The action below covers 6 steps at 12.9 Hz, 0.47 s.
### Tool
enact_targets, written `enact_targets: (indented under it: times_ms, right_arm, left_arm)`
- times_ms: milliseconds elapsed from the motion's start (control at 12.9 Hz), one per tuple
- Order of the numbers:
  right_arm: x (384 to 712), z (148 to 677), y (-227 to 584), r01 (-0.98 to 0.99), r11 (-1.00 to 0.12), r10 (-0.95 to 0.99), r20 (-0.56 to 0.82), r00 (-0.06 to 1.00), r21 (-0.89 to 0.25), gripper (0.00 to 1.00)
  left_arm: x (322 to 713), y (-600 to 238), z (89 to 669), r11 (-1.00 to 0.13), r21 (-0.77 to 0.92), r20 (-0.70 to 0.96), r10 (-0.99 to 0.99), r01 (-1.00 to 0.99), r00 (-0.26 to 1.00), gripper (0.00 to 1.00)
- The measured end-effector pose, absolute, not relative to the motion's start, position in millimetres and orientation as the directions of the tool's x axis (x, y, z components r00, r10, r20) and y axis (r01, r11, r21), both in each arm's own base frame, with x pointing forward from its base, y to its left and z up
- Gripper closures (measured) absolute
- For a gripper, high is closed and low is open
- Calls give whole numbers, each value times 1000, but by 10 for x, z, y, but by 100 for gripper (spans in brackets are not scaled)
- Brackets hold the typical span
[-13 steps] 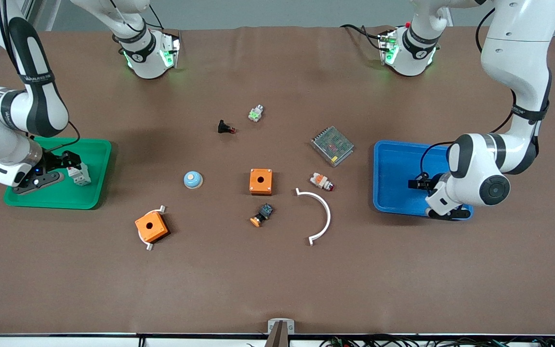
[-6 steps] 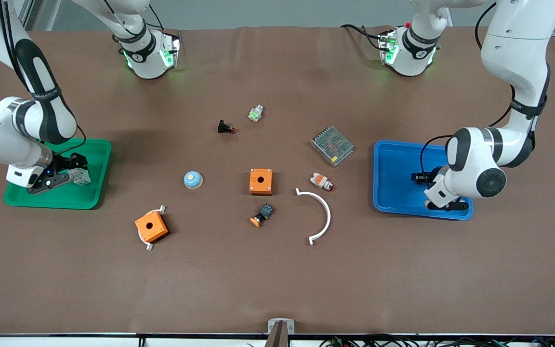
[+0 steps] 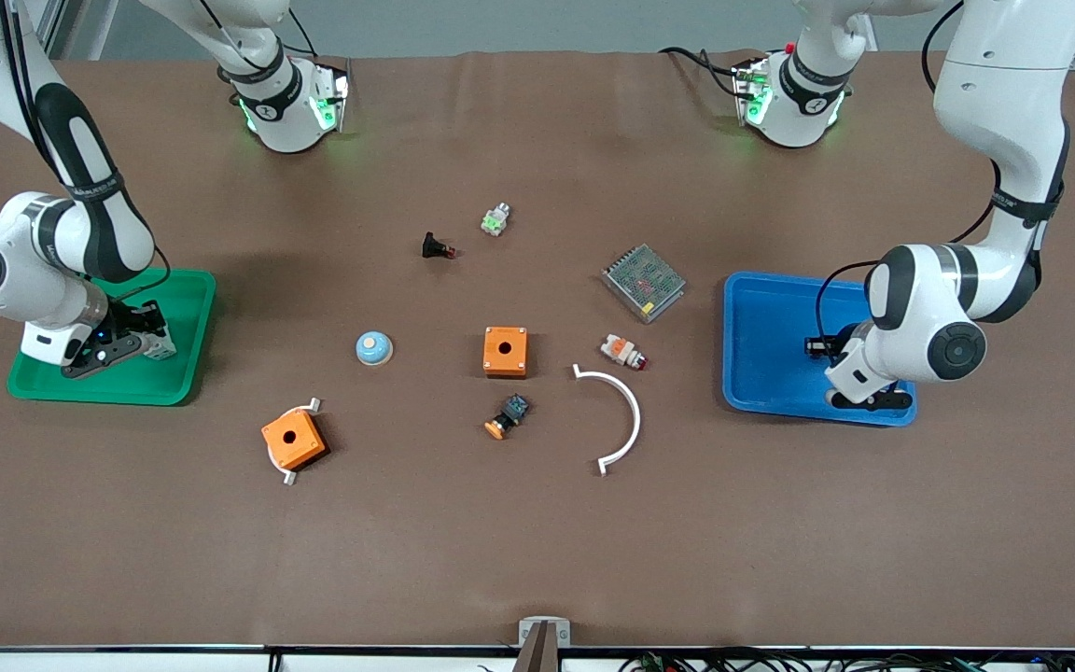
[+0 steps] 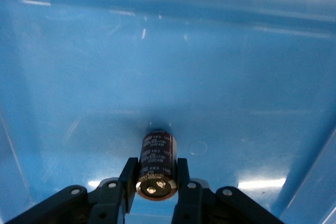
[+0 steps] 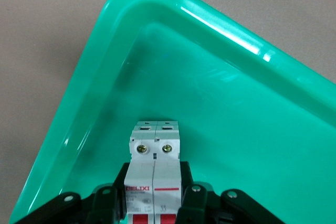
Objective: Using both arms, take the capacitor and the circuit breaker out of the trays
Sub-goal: 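Lift the capacitor and breaker out of the trays toward the table middle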
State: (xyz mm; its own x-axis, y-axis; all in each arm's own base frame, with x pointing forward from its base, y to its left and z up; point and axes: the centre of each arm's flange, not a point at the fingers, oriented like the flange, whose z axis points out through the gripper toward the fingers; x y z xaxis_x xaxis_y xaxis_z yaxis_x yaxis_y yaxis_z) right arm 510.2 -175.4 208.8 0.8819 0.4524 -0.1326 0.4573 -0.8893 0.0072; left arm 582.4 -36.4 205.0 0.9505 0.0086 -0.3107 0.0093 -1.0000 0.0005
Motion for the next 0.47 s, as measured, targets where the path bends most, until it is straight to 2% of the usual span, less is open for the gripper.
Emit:
enact_targets:
  times_ms: [233,466]
  right_arm:
    - [5137,2149,-1671,470,-883,466,-149,872,-10,60]
    - [5353,2700,-1333,450,-893,445,-173,879,-13,60]
  left_arm:
    - [6165,-710,2500,-995,-4,-213,101,102,972,66]
    - [6332,-1411,2879,-968,19,-152,244,250,958,66]
